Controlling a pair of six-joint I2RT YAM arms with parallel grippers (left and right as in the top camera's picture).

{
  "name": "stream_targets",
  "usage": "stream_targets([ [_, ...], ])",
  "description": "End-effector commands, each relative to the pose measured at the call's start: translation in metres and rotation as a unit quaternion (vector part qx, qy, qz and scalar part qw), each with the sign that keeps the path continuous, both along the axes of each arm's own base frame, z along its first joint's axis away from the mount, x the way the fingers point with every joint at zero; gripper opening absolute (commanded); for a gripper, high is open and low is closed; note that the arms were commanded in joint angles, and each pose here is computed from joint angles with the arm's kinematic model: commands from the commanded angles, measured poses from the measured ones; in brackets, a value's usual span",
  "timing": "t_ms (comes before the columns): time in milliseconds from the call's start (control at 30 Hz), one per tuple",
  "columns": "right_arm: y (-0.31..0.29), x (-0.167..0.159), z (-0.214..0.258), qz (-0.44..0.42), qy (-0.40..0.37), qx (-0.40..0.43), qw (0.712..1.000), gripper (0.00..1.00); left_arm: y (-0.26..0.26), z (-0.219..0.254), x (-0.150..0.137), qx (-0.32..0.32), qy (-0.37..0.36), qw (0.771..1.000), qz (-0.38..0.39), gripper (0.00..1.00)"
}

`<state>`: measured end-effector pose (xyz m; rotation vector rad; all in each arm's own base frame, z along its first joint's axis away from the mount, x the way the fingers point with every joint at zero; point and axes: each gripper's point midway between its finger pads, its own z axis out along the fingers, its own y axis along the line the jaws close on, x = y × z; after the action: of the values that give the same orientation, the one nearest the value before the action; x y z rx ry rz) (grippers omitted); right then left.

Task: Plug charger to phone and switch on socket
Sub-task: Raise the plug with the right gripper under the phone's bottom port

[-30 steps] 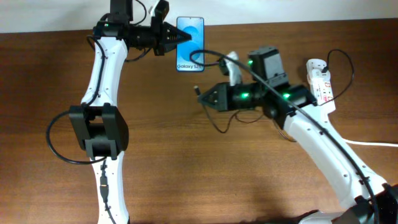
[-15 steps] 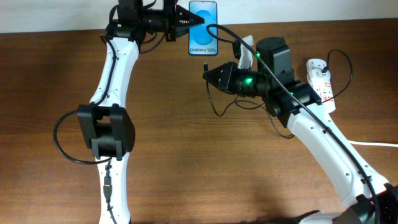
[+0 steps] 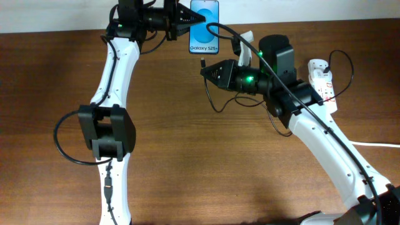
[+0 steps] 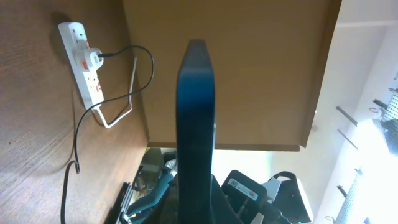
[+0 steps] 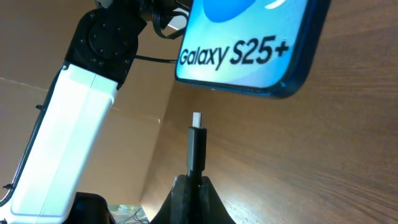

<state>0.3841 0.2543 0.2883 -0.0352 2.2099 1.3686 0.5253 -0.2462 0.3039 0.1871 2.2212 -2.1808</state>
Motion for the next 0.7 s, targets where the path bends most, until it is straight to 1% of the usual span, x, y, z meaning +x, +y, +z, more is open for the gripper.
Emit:
stream_targets([
  [0,-0.002,0.002,0.007,-0.002,-0.018,-0.002,1.000,0.04,0.002,0.010,-0.006,-0.006,-0.008,1.000,-0.014,0.00],
  [333,-0.005,0.011,-0.001,-0.023,-0.017,-0.013,1.000,0.04,-0.005,0.010,-0.012,-0.008,-0.008,1.000,-0.027,0.00],
  [400,-0.003,0.015,0.003,-0.024,-0.028,-0.007,0.999,0.04,-0.005,0.011,-0.014,-0.009,-0.007,0.999,-0.033,0.00],
  [567,-0.002,0.021,0.001,-0.030,-0.022,0.002,0.999,0.04,-0.008,0.011,-0.015,-0.009,-0.007,0.999,-0.036,0.00],
  [667,-0.020,0.032,0.002,-0.056,-0.011,0.010,0.998,0.04,-0.008,0.011,-0.015,-0.010,-0.011,0.999,-0.036,0.00],
])
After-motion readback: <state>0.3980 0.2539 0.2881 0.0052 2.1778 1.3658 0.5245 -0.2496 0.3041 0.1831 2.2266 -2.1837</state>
